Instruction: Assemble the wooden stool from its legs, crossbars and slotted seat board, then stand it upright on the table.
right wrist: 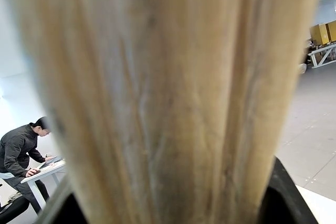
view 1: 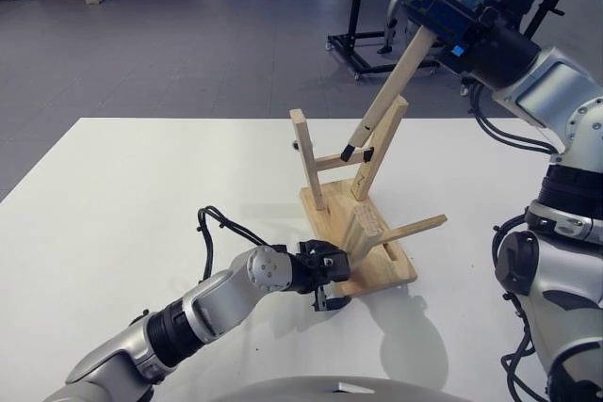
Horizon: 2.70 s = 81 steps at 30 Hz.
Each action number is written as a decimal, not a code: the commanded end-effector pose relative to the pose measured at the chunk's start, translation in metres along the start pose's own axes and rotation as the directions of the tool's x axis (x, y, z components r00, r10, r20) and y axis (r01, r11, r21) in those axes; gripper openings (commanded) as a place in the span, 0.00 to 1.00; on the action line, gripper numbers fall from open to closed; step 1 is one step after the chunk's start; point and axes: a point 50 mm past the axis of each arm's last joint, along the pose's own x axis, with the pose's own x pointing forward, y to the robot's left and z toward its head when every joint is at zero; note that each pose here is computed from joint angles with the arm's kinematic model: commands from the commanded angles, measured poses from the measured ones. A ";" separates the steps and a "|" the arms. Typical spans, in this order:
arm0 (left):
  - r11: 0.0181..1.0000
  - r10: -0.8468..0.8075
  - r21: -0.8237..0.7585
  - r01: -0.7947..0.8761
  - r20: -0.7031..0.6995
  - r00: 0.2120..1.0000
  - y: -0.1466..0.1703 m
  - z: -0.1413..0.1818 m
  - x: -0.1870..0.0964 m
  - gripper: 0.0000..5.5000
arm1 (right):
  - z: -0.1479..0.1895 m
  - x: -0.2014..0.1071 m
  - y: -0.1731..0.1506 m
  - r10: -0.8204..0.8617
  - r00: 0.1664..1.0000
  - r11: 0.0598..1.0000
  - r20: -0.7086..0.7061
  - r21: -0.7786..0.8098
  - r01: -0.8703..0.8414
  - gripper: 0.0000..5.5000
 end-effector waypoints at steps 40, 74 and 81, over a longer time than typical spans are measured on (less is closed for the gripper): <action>0.988 0.078 -0.137 -0.075 0.018 0.997 0.003 -0.003 -0.010 0.81 | -0.001 -0.001 0.010 0.018 0.999 1.000 0.035 -0.008 -0.018 0.37; 0.896 0.278 -0.313 -0.317 -0.163 0.947 0.043 -0.069 -0.149 0.81 | 0.017 -0.031 0.021 -0.035 0.993 0.979 0.109 -0.194 0.056 0.37; 0.783 0.431 -0.439 -0.439 -0.125 0.894 0.046 -0.076 -0.176 0.81 | -0.024 -0.102 0.036 -0.101 0.995 0.927 0.003 -0.364 0.095 0.37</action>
